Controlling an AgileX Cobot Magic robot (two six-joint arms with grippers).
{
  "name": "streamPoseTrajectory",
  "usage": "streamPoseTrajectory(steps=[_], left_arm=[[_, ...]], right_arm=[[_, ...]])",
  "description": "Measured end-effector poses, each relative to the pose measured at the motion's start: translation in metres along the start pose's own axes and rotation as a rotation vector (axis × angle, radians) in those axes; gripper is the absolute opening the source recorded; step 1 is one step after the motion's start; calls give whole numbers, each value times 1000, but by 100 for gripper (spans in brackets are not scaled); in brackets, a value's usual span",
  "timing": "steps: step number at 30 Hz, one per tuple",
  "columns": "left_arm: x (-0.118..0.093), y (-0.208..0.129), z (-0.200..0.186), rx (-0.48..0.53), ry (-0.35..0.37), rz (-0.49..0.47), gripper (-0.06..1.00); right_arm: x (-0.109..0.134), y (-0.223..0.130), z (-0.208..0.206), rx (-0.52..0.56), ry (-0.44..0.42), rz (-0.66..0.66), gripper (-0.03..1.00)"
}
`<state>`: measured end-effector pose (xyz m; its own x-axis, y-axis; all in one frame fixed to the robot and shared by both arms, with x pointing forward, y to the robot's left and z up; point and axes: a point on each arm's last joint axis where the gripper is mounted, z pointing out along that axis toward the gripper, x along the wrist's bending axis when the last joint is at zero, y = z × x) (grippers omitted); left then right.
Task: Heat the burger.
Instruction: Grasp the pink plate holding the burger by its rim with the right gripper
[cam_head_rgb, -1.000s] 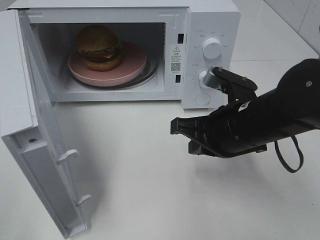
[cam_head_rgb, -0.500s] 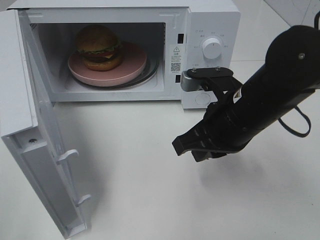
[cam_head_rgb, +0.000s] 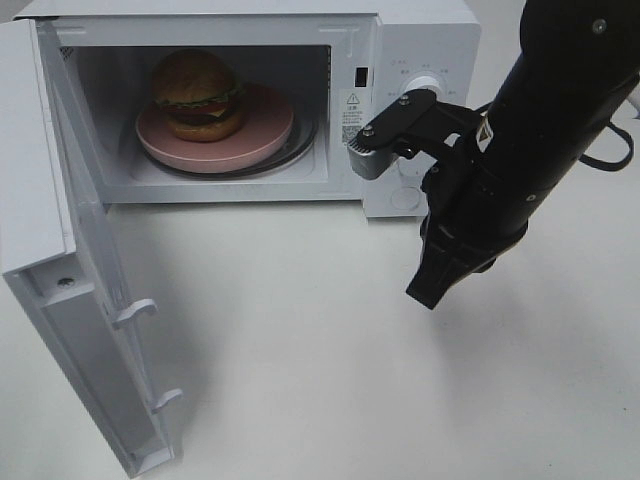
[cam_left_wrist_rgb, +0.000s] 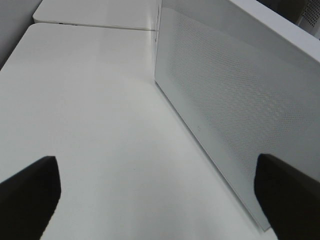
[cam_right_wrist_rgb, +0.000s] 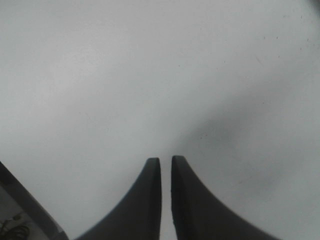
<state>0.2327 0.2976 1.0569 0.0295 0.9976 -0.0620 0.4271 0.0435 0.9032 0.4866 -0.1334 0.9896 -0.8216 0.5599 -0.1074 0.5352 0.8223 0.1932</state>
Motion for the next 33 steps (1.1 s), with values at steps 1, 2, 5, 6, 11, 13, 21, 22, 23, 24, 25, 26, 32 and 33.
streamPoseTrajectory(steps=[1,2,5,6,11,13,21,22,23,24,25,26,32,33], left_arm=[[0,0,0,0,0,0,97],[0,0,0,0,0,0,97],[0,0,0,0,0,0,97],[0,0,0,0,0,0,97],[0,0,0,0,0,0,97],[0,0,0,0,0,0,97],[0,0,0,0,0,0,97],[0,0,0,0,0,0,97],[0,0,0,0,0,0,97],[0,0,0,0,0,0,97],[0,0,0,0,0,0,97],[0,0,0,0,0,0,97],[0,0,0,0,0,0,97],[0,0,0,0,0,0,97]], right_arm=[[-1,2,-2,-6,-4,-48,9],[-1,2,-2,-6,-4,-48,9],[-3,5,-6,-19,-12,-204,9],[-4,8,-8,-28,-19,-316,10],[-6,11,-11,-38,-39,-545,12],[-8,12,-12,-30,-63,-678,13],[-19,12,-13,21,-187,-866,20],[-20,13,-13,25,-203,-882,22],[-20,13,-13,25,-203,-882,22],[-22,14,-14,27,-227,-903,27],[-23,15,-14,24,-248,-917,33],[-23,15,-14,24,-248,-917,33],[-16,25,-16,-31,-310,-971,53],[-13,30,-17,-64,-340,-969,62]])
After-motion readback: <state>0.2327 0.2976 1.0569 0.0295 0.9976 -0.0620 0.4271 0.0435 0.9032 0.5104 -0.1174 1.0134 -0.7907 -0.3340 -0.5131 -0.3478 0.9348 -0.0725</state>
